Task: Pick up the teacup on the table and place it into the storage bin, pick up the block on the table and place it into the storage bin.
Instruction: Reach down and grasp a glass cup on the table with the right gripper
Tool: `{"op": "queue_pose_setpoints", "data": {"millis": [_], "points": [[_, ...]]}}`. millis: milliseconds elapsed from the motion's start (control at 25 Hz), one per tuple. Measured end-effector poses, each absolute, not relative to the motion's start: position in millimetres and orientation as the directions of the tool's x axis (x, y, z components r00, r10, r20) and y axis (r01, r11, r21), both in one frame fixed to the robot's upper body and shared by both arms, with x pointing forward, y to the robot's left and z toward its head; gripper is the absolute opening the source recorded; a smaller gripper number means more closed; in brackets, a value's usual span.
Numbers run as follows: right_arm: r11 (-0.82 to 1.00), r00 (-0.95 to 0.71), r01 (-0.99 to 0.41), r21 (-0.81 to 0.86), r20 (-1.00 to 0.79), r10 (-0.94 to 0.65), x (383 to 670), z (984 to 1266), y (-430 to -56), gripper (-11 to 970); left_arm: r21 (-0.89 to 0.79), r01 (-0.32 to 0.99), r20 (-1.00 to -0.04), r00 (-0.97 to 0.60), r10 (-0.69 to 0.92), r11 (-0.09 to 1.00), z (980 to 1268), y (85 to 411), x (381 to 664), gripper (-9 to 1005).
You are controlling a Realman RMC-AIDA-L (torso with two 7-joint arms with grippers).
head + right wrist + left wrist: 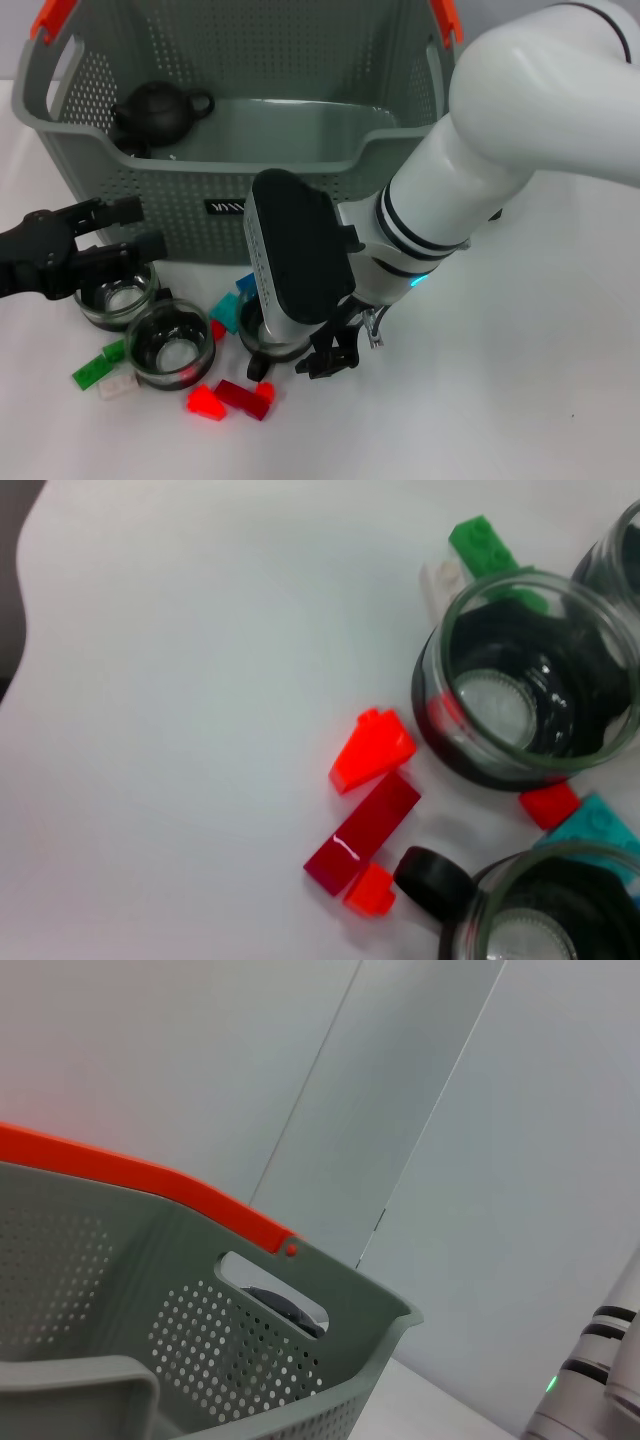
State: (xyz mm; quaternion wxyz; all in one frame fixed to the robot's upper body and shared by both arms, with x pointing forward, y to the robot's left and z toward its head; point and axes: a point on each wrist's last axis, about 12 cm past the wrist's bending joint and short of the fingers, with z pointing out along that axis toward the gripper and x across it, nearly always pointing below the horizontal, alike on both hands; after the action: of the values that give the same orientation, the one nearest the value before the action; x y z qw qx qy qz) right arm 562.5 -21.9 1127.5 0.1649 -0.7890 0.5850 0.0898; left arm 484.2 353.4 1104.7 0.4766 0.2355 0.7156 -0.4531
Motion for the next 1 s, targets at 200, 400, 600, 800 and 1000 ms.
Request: {"op": "queue_pose_setpoints", "data": {"millis": [200, 400, 600, 800, 1000], "points": [[-0.286, 0.327, -0.943, -0.17, -0.312, -0.892, 559.8, 1121.7, -20.9, 504, -0.426, 0.767, -0.894, -0.437, -0.096, 0.48, 1103.9, 354.0, 483.0, 818], [-0.293, 0.337, -0.939, -0.181, -0.307, -0.89, 559.7, 1120.2, -20.8, 504, -0.426, 0.767, -0.895, -0.436, -0.097, 0.48, 1103.7, 354.0, 482.6, 817], [-0.298, 0.345, -0.935, -0.191, -0.303, -0.888, 559.7, 1118.4, -21.3, 501, -0.433, 0.764, -0.892, -0.44, -0.104, 0.478, 1102.0, 353.3, 481.3, 817], [-0.298, 0.346, -0.935, -0.192, -0.304, -0.888, 559.7, 1118.4, -21.4, 499, -0.434, 0.763, -0.891, -0.441, -0.105, 0.479, 1101.5, 353.7, 480.5, 817], [-0.298, 0.348, -0.934, -0.197, -0.313, -0.884, 559.2, 1119.6, -19.6, 496, -0.434, 0.763, -0.891, -0.441, -0.106, 0.479, 1101.5, 353.6, 480.5, 816]]}}
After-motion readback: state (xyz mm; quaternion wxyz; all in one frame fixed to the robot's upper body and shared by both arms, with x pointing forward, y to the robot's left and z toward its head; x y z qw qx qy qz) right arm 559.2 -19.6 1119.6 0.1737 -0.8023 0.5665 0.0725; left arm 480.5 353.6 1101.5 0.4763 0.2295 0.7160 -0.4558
